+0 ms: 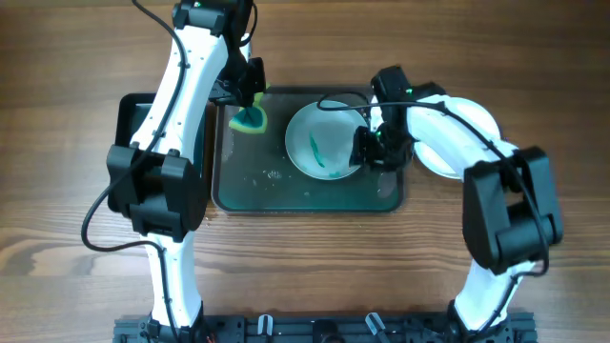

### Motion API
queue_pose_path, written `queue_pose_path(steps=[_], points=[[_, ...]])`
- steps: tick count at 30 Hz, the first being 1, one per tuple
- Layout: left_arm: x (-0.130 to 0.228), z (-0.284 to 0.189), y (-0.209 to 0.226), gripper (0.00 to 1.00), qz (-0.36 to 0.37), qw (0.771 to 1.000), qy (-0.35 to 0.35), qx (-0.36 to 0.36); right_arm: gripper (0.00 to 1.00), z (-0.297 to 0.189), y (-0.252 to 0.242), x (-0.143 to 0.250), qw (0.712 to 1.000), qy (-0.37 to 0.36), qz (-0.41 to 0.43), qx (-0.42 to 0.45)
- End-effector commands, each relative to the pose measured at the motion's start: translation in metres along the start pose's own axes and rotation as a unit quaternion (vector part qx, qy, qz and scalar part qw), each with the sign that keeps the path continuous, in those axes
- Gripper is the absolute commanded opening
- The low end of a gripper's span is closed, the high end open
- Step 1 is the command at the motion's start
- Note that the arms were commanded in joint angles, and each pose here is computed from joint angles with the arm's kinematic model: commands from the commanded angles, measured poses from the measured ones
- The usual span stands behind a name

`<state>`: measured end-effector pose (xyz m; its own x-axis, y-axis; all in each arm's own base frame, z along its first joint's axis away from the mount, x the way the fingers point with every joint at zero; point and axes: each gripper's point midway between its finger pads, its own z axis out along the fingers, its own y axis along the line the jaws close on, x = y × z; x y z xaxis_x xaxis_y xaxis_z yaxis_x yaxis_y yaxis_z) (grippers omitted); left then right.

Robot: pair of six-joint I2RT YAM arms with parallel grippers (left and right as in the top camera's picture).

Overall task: Clean dirty plates on tray and stack at the side
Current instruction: 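Grasp the last plate rim with the right gripper and pull it center, then scrub the third plate with the sponge in the left gripper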

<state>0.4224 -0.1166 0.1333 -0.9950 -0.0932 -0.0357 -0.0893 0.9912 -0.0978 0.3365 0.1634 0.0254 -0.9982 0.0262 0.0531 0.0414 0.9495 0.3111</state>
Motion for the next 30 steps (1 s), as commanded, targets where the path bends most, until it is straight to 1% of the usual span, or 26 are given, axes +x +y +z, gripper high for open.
queue_pose_path(steps=[1, 2, 4, 5, 8, 10, 12, 13, 14, 15, 16, 17, 20, 21, 23, 25, 27, 30], points=[[-0.002, -0.007, -0.006, 0.04, 0.013, 1.0, -0.009, 0.014, 0.62, -0.022, -0.01, -0.034, 0.99, -0.084, -0.101, 0.05], [-0.003, -0.007, -0.006, 0.04, 0.013, 1.0, -0.01, 0.014, 0.62, -0.023, -0.008, -0.046, 0.984, -0.107, -0.133, 0.049], [-0.003, -0.007, -0.007, 0.04, 0.013, 1.0, -0.011, 0.014, 0.62, -0.027, -0.01, -0.072, 0.971, -0.161, -0.164, 0.072], [-0.004, -0.007, -0.007, 0.04, 0.013, 1.0, -0.013, 0.015, 0.62, -0.026, -0.009, -0.077, 0.967, -0.172, -0.173, 0.071], [-0.004, -0.007, -0.007, 0.04, 0.013, 1.0, -0.013, 0.015, 0.6, -0.016, -0.011, -0.08, 0.966, -0.168, -0.184, 0.074], [-0.005, -0.007, -0.007, 0.04, 0.013, 1.0, -0.015, 0.016, 0.54, 0.004, -0.014, -0.078, 0.97, -0.148, -0.183, 0.064], [-0.005, -0.007, -0.007, 0.04, 0.013, 1.0, -0.015, 0.015, 0.5, 0.022, -0.008, -0.068, 0.977, -0.117, -0.178, 0.029], [-0.005, -0.007, -0.007, 0.04, 0.013, 1.0, -0.014, 0.015, 0.45, 0.031, -0.005, -0.063, 0.983, -0.101, -0.156, 0.006], [-0.005, -0.007, -0.007, 0.04, 0.013, 1.0, -0.015, 0.016, 0.29, 0.035, -0.005, -0.06, 0.985, -0.093, -0.146, 0.002], [-0.005, -0.007, -0.007, 0.04, 0.013, 1.0, -0.015, 0.016, 0.16, 0.035, -0.007, -0.057, 0.987, -0.086, -0.134, 0.003], [-0.005, -0.007, -0.007, 0.04, 0.011, 1.0, -0.015, 0.016, 0.06, 0.034, -0.006, -0.054, 0.99, -0.078, -0.121, 0.0], [-0.005, -0.007, -0.007, 0.04, 0.01, 1.0, -0.015, 0.016, 0.04, 0.033, 0.002, -0.046, 0.992, -0.059, -0.11, -0.024], [-0.006, -0.007, -0.007, 0.04, -0.019, 1.0, -0.015, 0.016, 0.04, 0.031, 0.016, -0.028, 0.997, -0.013, -0.027, -0.074], [-0.005, -0.006, -0.008, 0.04, -0.029, 0.999, -0.014, 0.017, 0.04, 0.032, 0.018, -0.024, 0.996, -0.003, 0.02, -0.081], [-0.002, 0.003, -0.011, 0.04, -0.03, 0.999, -0.002, 0.029, 0.04, 0.038, 0.023, -0.027, 0.993, -0.01, 0.073, -0.091], [0.005, 0.019, -0.01, 0.04, -0.032, 0.999, 0.015, 0.029, 0.04, 0.039, 0.028, -0.031, 0.99, -0.018, 0.099, -0.098], [0.013, 0.043, -0.014, 0.04, -0.031, 0.998, 0.036, 0.042, 0.04, 0.044, 0.039, -0.037, 0.989, -0.034, 0.099, -0.101], [0.024, 0.08, -0.028, 0.04, -0.004, 0.998, 0.039, 0.046, 0.04, 0.049, 0.048, -0.035, 0.992, -0.044, 0.083, -0.087]])
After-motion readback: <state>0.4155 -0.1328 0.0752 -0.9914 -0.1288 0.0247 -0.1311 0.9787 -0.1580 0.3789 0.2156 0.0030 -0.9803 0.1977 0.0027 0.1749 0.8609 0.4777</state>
